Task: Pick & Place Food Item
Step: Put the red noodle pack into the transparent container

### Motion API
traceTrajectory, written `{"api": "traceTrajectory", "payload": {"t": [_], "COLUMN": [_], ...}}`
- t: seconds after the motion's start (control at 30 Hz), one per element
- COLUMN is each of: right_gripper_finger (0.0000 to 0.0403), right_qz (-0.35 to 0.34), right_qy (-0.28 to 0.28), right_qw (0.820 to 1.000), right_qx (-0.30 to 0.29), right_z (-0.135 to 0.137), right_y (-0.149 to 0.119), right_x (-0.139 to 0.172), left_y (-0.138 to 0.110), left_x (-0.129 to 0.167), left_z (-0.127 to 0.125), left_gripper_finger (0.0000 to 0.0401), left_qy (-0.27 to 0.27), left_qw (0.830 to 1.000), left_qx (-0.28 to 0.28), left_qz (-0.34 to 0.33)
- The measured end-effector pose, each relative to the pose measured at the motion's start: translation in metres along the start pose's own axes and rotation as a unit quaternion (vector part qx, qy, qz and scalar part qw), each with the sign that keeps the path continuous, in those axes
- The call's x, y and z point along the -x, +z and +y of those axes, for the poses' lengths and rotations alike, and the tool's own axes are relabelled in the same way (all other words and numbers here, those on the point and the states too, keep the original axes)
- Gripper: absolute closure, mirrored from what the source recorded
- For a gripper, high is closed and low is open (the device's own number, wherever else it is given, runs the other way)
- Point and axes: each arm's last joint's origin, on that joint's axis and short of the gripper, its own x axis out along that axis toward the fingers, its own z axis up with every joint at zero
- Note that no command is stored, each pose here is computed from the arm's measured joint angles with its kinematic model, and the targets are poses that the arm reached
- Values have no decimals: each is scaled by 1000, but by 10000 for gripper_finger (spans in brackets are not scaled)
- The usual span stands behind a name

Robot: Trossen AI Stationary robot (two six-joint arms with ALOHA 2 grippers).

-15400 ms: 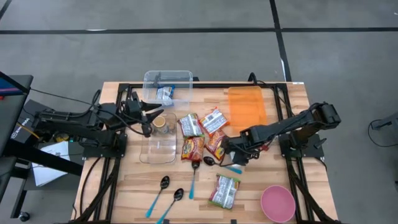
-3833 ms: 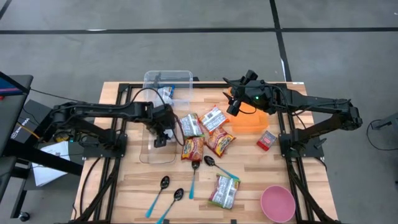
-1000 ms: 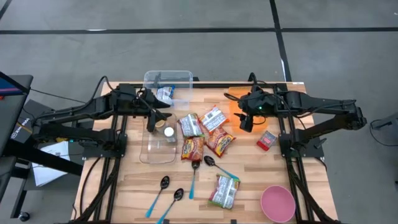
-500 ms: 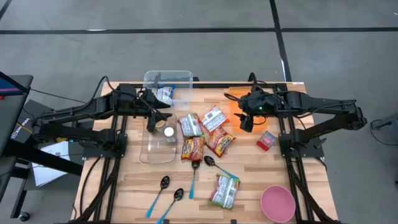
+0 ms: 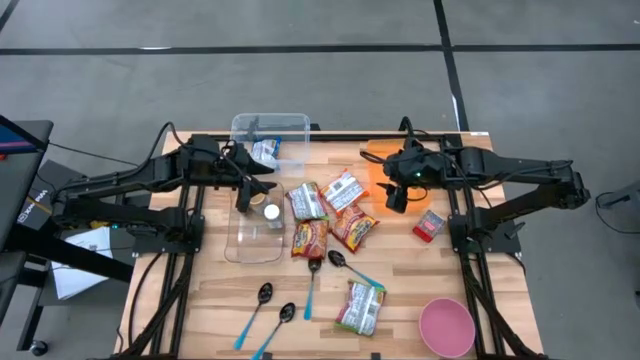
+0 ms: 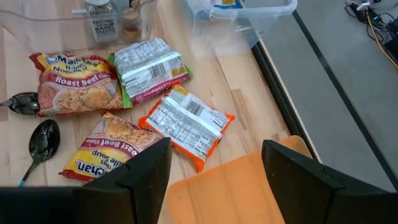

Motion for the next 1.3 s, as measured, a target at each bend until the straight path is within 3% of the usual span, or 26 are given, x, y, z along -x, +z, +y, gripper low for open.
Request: {"api": "traceTrajectory", "payload": {"t": [0.17, 0.37, 0.67, 1.0, 1.3], "right_gripper_finger": [159, 159, 159, 159, 159], "right_qz": [16, 22, 50, 89, 79], "right_qy": [7, 90, 116, 238, 248], "right_qw": [1000, 996, 992, 967, 965], "right_qx": [-1, -2, -10, -6, 8], "right_z": [3, 15, 24, 42, 52], "right_y": [-7, -18, -35, -73, -108], "right_x": [-8, -26, -40, -70, -95], "left_y": [0, 0, 0, 1, 1], "left_x": [0, 0, 0, 0, 0], "left_z": [0, 0, 0, 0, 0], "left_gripper_finger": [196, 196, 196, 196, 196], "left_qy": [0, 0, 6, 7, 7], "left_qw": [1000, 1000, 1000, 1000, 1000], "left_qx": [0, 0, 0, 0, 0], "left_qz": [0, 0, -1, -5, -5]}}
